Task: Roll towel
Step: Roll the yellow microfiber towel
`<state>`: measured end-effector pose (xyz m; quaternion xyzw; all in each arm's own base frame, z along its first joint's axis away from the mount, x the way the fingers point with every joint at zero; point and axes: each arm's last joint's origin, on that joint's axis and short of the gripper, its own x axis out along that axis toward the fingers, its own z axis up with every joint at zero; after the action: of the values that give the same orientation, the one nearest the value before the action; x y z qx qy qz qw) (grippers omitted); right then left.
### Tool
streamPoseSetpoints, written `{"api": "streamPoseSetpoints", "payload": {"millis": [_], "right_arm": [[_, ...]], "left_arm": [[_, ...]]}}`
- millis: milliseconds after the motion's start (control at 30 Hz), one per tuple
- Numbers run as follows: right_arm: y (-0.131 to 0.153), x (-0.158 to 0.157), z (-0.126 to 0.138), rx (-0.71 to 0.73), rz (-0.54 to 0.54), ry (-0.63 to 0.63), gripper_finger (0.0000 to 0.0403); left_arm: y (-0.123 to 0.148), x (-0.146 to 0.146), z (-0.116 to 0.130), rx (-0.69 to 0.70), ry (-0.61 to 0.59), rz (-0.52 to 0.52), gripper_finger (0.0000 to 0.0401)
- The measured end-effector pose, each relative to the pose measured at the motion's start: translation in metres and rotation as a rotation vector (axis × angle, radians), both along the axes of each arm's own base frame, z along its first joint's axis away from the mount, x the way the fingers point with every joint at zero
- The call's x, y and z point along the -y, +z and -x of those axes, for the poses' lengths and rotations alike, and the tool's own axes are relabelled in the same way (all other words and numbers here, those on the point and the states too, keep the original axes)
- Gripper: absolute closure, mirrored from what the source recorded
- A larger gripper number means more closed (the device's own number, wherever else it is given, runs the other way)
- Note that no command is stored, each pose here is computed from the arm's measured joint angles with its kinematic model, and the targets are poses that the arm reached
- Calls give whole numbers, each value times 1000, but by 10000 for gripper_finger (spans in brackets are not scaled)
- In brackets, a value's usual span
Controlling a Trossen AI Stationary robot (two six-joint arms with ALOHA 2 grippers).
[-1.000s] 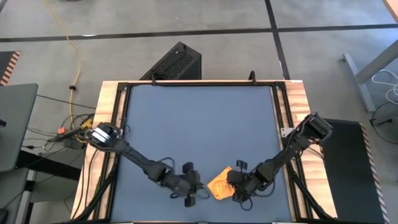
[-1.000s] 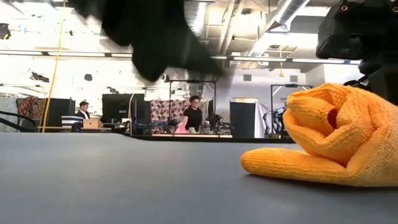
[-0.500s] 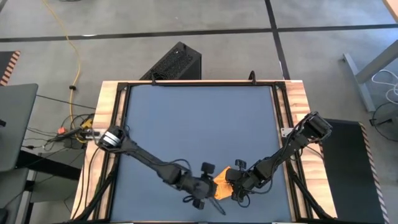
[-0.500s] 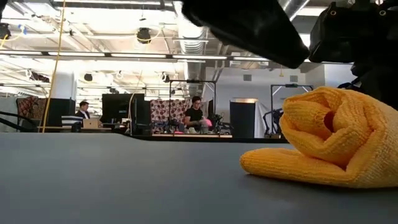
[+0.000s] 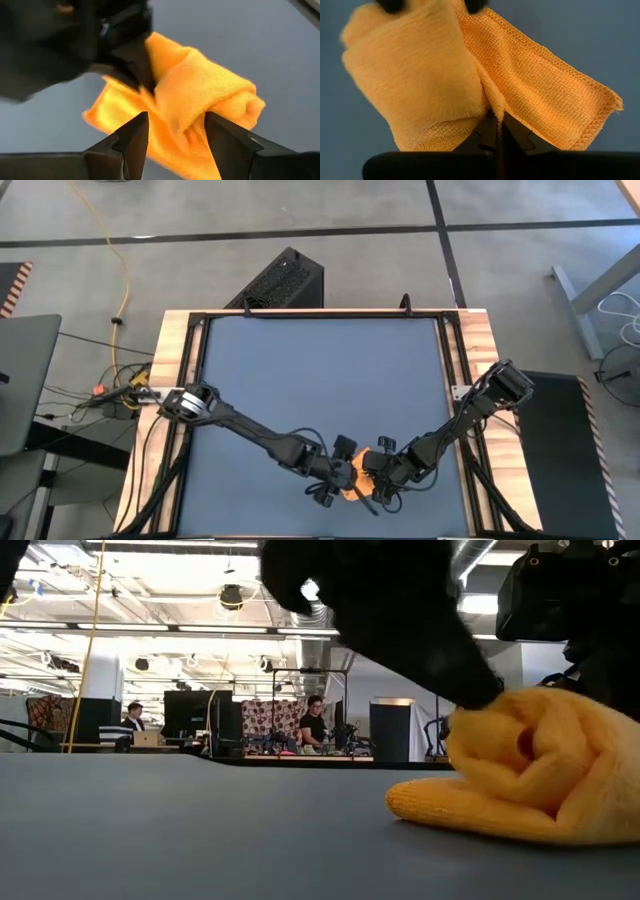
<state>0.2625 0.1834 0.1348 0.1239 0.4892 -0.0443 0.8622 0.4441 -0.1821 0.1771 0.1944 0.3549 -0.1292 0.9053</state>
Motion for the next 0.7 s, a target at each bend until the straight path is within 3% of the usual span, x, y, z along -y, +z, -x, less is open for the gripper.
{"api": "streamPoseSetpoints", "payload": {"millis": [233, 333, 500, 700], "right_arm": [[0, 0, -1, 0, -6, -4, 367], [0, 1, -1, 1, -7, -5, 367], [1, 1, -1, 3, -6, -1, 367], [13, 3, 3, 15, -29, 6, 353]], "left_arm": [[-19, 2, -1, -77, -20, 64, 242], [-17, 5, 0, -51, -2, 36, 280], [-15, 8, 0, -31, 0, 37, 382], [-15, 9, 1, -43, 40, 74, 400]]}}
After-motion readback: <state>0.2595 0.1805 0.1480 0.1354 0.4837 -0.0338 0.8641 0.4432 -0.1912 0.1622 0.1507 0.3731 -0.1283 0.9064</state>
